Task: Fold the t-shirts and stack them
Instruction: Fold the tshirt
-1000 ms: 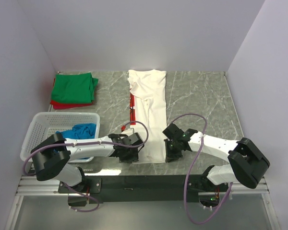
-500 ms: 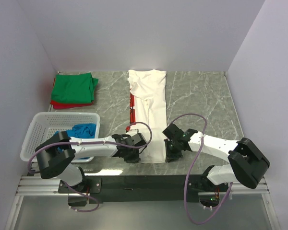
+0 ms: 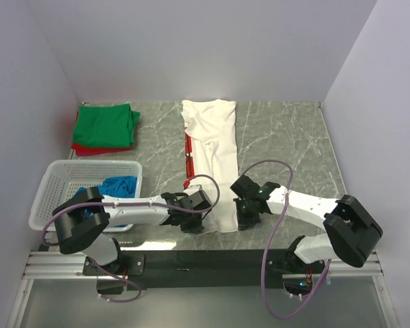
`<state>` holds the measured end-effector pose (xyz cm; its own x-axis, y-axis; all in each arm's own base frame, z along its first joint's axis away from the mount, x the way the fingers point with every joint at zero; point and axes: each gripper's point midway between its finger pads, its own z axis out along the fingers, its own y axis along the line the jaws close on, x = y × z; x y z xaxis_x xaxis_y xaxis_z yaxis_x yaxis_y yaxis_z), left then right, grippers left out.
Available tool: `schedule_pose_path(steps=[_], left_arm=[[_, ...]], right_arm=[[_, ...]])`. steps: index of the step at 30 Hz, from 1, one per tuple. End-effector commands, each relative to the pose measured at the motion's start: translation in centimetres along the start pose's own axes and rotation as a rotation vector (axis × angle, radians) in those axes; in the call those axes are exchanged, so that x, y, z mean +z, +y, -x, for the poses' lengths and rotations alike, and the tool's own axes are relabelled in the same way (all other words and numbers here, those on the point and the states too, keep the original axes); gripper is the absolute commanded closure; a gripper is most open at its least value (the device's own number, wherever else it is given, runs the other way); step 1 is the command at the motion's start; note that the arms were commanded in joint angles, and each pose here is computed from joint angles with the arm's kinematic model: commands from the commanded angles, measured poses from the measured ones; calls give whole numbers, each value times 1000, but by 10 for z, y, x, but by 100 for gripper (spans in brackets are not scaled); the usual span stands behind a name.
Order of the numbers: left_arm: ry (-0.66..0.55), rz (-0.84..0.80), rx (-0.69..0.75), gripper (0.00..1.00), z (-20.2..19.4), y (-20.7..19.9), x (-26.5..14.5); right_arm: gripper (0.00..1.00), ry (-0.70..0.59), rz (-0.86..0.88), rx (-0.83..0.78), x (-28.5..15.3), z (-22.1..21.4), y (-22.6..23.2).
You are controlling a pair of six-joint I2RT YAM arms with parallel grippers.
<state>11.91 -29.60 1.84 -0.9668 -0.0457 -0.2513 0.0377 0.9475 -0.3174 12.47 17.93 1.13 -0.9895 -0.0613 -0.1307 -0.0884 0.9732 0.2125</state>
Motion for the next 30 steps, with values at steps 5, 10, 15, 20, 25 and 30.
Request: schedule_pose_path(steps=[5, 10, 15, 20, 25, 30], left_arm=[[14, -36, -22, 100, -17, 12, -18], [25, -91, 7, 100, -18, 1, -28], [55, -75, 47, 100, -22, -2, -31], [72, -78, 41, 100, -24, -5, -41], [142, -147, 13, 100, -40, -10, -52], [205, -211, -33, 100, -63, -20, -70]], right_arm=[[100, -46, -5, -65, -19, 13, 4], [100, -5, 30, -89, -29, 4, 8], [100, 9, 35, -124, -44, 2, 10], [100, 62, 78, -144, -54, -6, 19], [100, 121, 76, -185, -70, -16, 16], [100, 190, 107, -200, -90, -37, 13]])
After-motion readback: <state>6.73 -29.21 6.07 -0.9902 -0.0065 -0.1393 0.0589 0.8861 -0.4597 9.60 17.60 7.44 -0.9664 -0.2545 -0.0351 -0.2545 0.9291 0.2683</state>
